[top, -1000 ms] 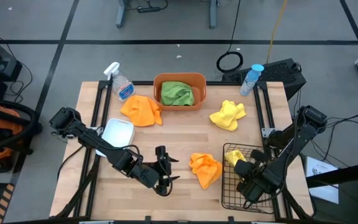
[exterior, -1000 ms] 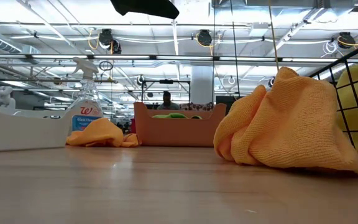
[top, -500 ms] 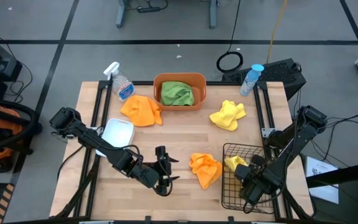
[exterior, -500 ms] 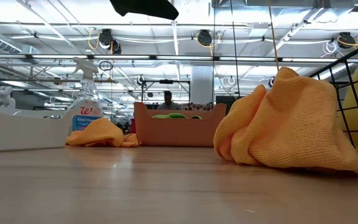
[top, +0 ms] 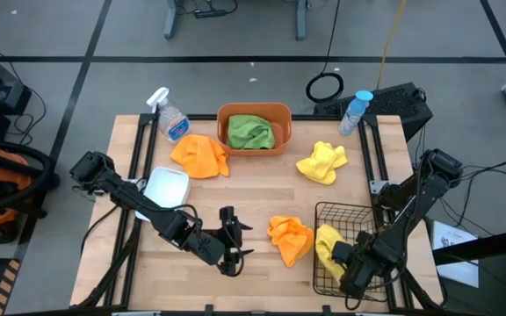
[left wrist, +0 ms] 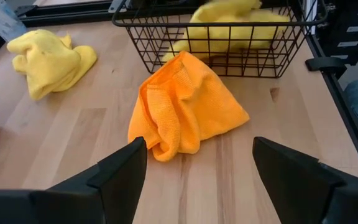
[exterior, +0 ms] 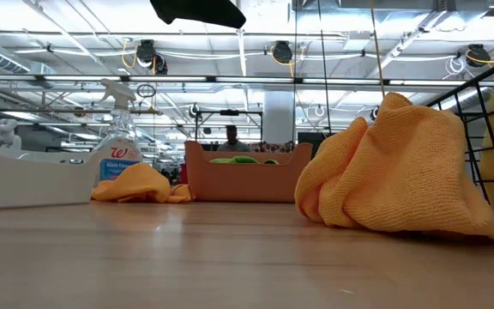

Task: Sort microfiber towel by color & place in baskets
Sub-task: Put the bottom yellow microfiber cloth into the black wire basket

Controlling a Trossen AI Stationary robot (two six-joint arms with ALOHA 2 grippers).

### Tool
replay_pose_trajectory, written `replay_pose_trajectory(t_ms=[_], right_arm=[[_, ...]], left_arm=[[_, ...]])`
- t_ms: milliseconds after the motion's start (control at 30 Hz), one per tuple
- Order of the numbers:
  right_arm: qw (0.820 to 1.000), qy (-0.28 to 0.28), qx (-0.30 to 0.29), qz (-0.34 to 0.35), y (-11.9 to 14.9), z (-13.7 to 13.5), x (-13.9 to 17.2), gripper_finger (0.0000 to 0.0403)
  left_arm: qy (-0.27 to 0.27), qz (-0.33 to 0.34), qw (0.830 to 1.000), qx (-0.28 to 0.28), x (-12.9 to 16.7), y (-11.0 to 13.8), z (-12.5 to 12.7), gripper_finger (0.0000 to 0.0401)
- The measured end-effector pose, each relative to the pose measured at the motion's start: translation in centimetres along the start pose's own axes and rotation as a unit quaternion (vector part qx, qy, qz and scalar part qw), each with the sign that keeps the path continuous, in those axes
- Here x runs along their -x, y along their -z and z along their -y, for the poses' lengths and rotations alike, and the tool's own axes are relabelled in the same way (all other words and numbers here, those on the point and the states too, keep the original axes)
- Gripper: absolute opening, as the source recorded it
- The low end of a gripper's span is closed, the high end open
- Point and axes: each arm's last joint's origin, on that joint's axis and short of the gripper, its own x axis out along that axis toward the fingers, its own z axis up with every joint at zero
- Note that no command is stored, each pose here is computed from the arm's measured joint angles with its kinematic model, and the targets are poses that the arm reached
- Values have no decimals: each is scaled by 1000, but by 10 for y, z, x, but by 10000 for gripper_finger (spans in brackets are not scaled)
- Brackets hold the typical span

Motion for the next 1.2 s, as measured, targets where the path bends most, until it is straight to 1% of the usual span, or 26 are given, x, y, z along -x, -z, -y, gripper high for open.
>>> replay_pose_trajectory(t_ms=[167,200,267,333,400,500,533,600,700,800,867,1067,1133,1200], right_arm=[[999,37,-14,-28,4,8,1,214],[999,38,-10,-27,5,8,1,212],[999,33,7,-4,5,6,1,207],[999,12,29,36,3,1,0,200],[996,-35,60,63,0,-9,1,191],[988,-98,90,79,-2,-22,3,174],[986,-111,93,82,-2,-24,4,167],[985,-118,93,84,-2,-26,4,154],[987,-99,81,99,-3,-23,4,133],[986,-52,68,145,-6,-15,3,107],[983,-31,63,169,-9,-12,2,87],[983,-12,60,173,-18,-1,-12,15],[984,-7,57,171,-20,4,-21,5],[984,-7,54,171,-22,9,-30,9]], left_arm=[[0,0,1000,0,0,0,0,296],[0,0,1000,0,0,0,0,296],[0,0,1000,0,0,0,0,297],[0,0,1000,0,0,0,0,297],[0,0,1000,0,0,0,0,296],[0,0,1000,0,0,0,0,296],[0,0,1000,0,0,0,0,296],[0,0,1000,0,0,0,0,297],[0,0,1000,0,0,0,0,296],[0,0,1000,0,0,0,0,296],[0,0,1000,0,0,0,0,296],[0,0,1000,0,0,0,0,297],[0,0,1000,0,0,0,0,296],[0,0,1000,0,0,0,0,296]])
